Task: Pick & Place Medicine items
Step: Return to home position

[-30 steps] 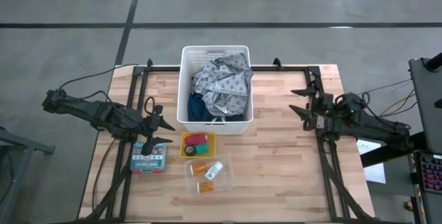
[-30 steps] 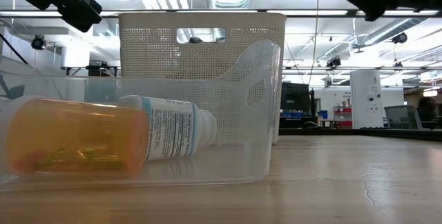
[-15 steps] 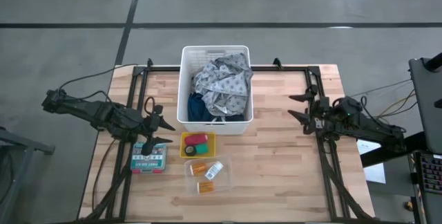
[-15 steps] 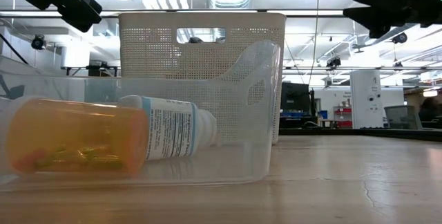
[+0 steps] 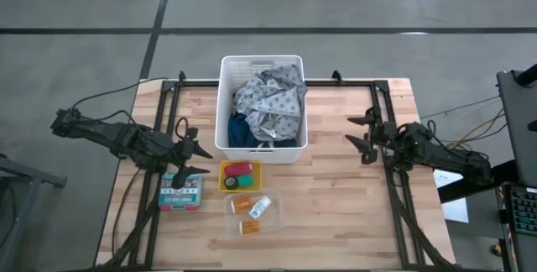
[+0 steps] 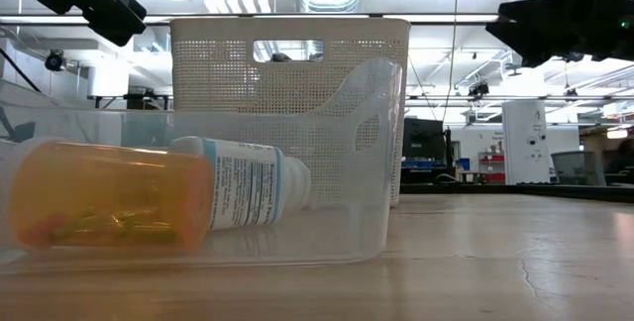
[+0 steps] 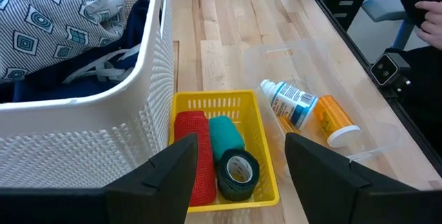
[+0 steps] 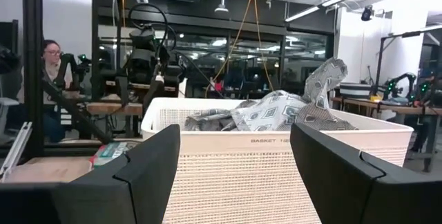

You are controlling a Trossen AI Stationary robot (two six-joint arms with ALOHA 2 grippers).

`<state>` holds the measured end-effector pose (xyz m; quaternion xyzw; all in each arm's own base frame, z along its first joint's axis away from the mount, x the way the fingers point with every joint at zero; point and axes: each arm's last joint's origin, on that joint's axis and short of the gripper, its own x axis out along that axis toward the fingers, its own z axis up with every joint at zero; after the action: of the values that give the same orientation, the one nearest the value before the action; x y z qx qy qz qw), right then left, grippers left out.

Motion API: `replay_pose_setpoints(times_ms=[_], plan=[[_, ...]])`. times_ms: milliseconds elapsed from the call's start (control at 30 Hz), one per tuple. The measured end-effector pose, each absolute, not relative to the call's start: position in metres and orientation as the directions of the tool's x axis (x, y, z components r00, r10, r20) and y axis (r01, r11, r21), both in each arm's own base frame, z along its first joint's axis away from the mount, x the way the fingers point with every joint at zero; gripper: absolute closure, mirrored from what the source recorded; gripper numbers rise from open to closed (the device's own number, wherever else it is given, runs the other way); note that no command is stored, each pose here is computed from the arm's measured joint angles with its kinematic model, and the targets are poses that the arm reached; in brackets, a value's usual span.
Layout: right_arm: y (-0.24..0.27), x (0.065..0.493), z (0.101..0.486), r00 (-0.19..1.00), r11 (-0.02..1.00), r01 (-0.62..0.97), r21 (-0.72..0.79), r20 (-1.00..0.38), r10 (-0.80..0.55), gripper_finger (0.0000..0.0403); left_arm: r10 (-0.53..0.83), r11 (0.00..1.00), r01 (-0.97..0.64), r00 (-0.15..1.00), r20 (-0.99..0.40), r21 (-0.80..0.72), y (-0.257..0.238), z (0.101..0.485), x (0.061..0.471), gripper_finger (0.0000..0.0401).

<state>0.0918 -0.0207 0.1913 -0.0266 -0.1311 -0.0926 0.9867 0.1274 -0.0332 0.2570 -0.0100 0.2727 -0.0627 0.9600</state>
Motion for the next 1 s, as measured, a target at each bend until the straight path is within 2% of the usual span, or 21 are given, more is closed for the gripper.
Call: replay_pose_setpoints(times_ms=[267,500,833,1000], plan=[[-0.021,0.092,0.190,0.951,0.981,0.191,-0.033,0.253,-0.177,0.0131,-0.126,0.992,0.115,0.843,-0.523,-0.053,-0.033,0.257,0.127,0.0175],[-0.021,0.094,0.181,0.971,0.982,0.188,-0.028,0.157,-0.182,0.0131,-0.126,0.992,0.115,0.843,-0.523,-0.053,-0.033,0.257,0.127,0.0175],[-0.021,0.095,0.178,0.976,0.975,0.196,-0.103,0.121,-0.183,0.0131,-0.126,0.992,0.115,0.843,-0.522,-0.053,-0.033,0.257,0.127,0.0175],[-0.021,0.095,0.177,0.977,0.977,0.193,-0.087,0.113,-0.183,0.0131,-0.126,0.992,0.115,0.843,-0.523,-0.053,-0.033,0.257,0.127,0.0175]])
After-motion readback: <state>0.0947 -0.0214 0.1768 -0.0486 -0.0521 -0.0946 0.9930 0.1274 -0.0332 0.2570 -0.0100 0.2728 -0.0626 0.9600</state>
